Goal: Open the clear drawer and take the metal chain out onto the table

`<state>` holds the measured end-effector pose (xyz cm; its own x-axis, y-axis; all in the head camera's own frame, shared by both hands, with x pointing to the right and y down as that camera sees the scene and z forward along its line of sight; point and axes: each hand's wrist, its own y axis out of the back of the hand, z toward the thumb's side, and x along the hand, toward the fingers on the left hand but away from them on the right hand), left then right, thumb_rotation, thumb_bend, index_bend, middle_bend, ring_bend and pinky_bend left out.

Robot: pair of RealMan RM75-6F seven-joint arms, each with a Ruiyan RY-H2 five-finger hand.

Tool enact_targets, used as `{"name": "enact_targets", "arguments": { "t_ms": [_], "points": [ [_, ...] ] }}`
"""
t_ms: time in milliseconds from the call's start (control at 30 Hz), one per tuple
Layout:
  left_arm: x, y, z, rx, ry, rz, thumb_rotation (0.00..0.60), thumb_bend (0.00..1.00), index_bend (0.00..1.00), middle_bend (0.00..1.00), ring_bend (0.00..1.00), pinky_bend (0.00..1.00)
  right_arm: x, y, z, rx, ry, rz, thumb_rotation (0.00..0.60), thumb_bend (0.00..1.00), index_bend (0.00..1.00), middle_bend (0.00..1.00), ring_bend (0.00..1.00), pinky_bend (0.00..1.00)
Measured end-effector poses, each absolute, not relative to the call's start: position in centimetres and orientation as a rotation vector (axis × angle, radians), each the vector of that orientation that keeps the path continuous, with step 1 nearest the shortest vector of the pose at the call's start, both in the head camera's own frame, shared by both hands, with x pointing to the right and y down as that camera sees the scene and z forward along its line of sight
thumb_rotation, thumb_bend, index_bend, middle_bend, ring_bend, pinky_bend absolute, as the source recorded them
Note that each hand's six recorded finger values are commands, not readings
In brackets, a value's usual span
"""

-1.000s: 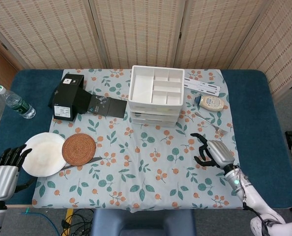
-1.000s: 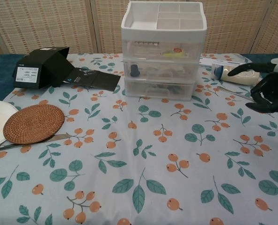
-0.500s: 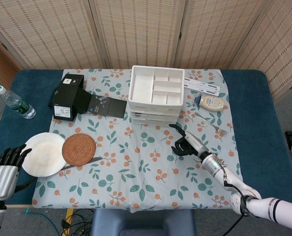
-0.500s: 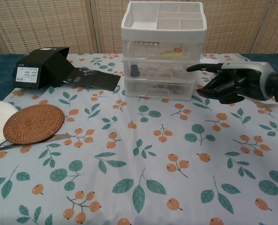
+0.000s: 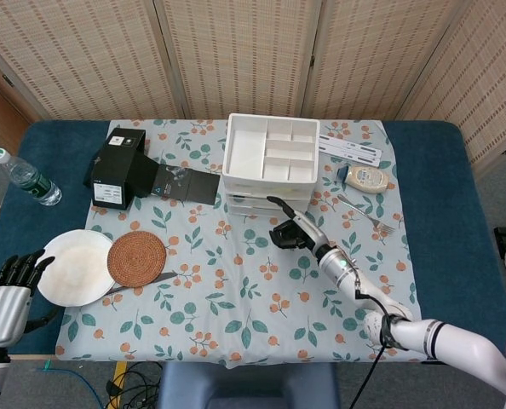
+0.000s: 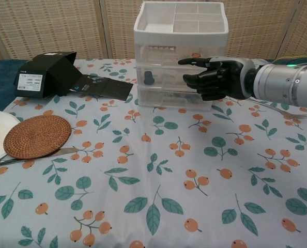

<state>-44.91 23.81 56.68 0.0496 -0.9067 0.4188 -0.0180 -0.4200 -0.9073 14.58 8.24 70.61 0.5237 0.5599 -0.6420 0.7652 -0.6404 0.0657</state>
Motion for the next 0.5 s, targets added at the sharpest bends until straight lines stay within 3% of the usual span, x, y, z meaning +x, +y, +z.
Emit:
{"name": "enact_targets", "arguments": {
  "t_ms": [500],
  "points": [
    [-45.2, 23.8, 56.6, -1.559, 0.965, -1.480, 0.600, 0.17, 0.16, 0.12, 0.12, 0.09, 11.9, 7.4, 71.8, 2.371, 1.075, -0.778, 0.600, 0.55, 0.01, 0.86, 0.99, 1.00]
  ]
}}
